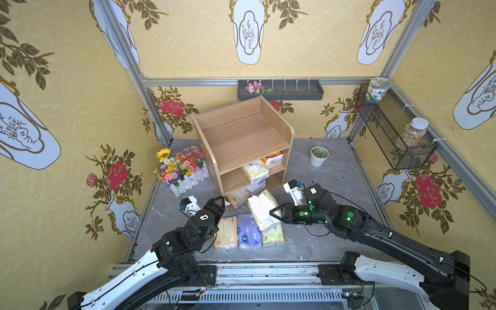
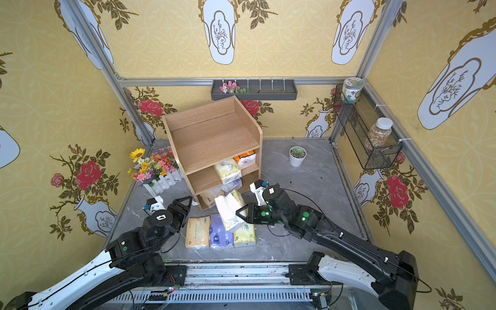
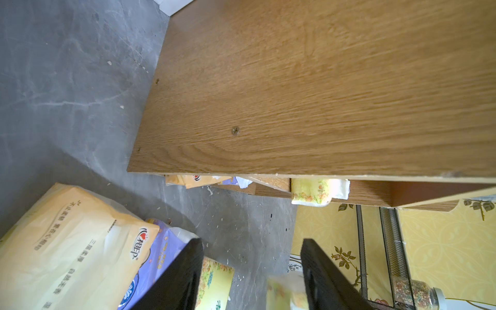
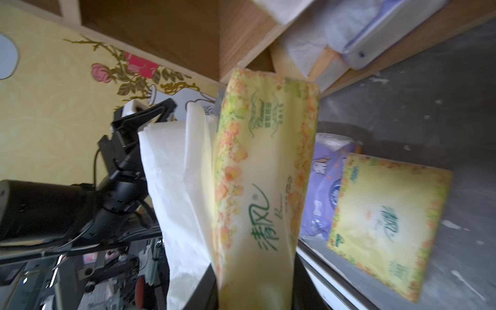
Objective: Remove the tissue boxes from the shelf
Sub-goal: Place the box of tissues at the center of the board.
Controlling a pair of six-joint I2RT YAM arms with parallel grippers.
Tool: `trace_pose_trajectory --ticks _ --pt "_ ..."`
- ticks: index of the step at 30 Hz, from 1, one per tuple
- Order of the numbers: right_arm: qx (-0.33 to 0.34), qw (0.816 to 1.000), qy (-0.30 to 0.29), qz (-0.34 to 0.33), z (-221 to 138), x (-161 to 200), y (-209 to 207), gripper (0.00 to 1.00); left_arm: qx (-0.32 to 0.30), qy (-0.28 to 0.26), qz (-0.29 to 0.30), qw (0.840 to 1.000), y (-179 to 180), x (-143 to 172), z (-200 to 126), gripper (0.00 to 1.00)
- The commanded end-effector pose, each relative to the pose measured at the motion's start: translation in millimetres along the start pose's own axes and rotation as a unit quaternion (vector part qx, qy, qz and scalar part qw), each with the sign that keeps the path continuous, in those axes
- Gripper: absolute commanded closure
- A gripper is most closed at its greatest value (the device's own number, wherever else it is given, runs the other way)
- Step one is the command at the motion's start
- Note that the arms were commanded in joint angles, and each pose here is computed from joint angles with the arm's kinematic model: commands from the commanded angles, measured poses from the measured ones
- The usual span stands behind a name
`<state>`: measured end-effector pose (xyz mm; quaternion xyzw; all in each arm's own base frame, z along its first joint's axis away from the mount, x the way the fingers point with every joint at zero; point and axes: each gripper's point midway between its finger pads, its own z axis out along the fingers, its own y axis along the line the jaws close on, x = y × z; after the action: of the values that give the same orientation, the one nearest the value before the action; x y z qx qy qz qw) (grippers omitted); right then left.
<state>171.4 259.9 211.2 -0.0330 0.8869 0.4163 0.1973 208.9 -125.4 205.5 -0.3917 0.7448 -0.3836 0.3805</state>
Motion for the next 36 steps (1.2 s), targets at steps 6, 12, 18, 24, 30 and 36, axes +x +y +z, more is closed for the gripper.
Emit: trace_pose_trajectory --ticks 6,12,18,24,30,36 --pt "0.183 0.983 -0.003 0.029 -41 12 -103 0.74 0.013 0.005 0.005 1.000 -5 2 1 0.37" --pt "0.235 0.971 0.026 0.041 -45 32 -132 0.74 0.013 0.011 0.005 1.000 0 7 5 0.37" --pt "0.203 0.977 0.030 0.048 -29 42 -137 0.73 0.030 0.021 -0.002 0.999 3 14 10 0.38" --pt "0.151 0.986 0.022 0.067 -6 52 -143 0.72 0.034 0.026 0.000 0.999 -1 16 11 0.38" --pt "0.131 0.988 0.012 0.079 4 58 -154 0.61 0.037 0.025 0.000 0.999 -2 16 11 0.38" --pt "0.194 0.977 0.020 0.084 -1 62 -177 0.29 0.041 0.025 0.001 0.999 -6 16 12 0.38"
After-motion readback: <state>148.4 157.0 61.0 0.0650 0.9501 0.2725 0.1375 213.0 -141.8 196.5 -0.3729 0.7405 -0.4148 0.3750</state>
